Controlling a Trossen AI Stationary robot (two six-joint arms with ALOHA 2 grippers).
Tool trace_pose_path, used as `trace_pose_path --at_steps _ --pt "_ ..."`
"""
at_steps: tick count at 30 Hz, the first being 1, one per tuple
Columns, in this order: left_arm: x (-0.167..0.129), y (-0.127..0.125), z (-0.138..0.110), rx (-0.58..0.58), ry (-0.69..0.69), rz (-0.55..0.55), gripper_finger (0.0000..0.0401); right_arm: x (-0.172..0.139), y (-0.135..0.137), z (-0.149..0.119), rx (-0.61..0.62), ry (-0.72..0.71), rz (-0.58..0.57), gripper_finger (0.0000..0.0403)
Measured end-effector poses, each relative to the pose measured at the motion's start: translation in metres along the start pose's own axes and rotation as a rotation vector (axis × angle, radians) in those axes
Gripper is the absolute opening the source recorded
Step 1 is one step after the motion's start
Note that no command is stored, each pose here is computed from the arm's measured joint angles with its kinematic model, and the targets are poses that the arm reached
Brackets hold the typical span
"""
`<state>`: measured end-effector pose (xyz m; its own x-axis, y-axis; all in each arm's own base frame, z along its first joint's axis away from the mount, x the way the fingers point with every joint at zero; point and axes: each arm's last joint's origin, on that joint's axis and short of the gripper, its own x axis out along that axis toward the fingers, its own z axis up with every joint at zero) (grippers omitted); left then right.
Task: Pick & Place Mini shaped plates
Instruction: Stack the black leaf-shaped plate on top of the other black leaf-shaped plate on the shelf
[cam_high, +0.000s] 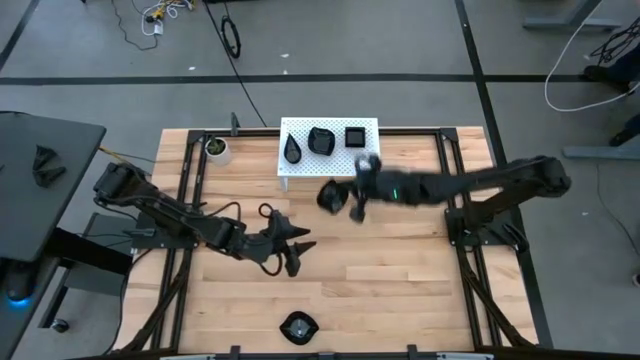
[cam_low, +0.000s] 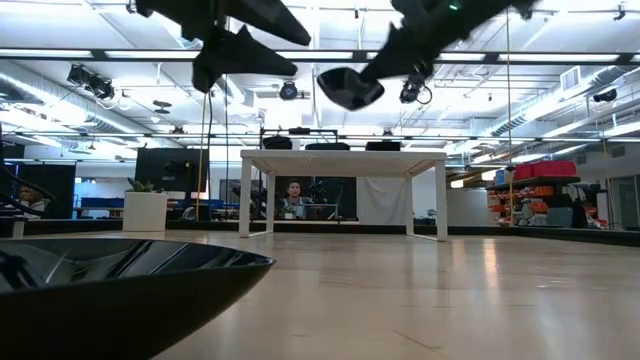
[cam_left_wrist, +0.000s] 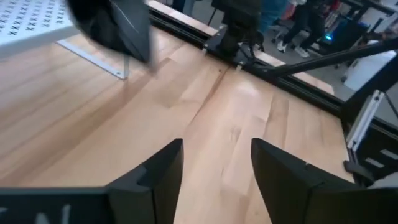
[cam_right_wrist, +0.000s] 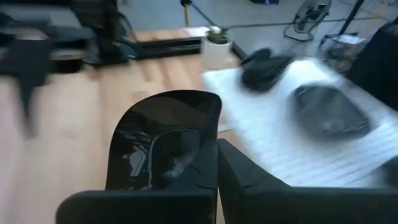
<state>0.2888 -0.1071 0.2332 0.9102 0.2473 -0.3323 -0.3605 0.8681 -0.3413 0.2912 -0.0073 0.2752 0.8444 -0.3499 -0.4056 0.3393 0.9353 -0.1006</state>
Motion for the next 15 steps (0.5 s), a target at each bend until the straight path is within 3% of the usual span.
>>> trace_pose_path --at_steps 4,7,12,15 --pt "-0.004 -0.003 -0.004 0.008 0.003 -0.004 0.0198 0.011 -0.054 0.054 -0.139 0.041 -0.011 0.0001" --pt "-0.004 -0.004 -0.011 0.023 0.007 0.021 0.0194 0.027 -0.096 0.079 -0.211 0.092 -0.006 0.0001" --pt "-0.005 -0.007 -0.018 0.045 0.002 0.049 0.0185 0.068 -0.150 0.088 -0.285 0.163 0.052 0.0001" --pt "-0.003 -0.007 -0.020 0.051 0.007 0.052 0.0182 0.093 -0.171 0.079 -0.257 0.197 0.078 0.0001"
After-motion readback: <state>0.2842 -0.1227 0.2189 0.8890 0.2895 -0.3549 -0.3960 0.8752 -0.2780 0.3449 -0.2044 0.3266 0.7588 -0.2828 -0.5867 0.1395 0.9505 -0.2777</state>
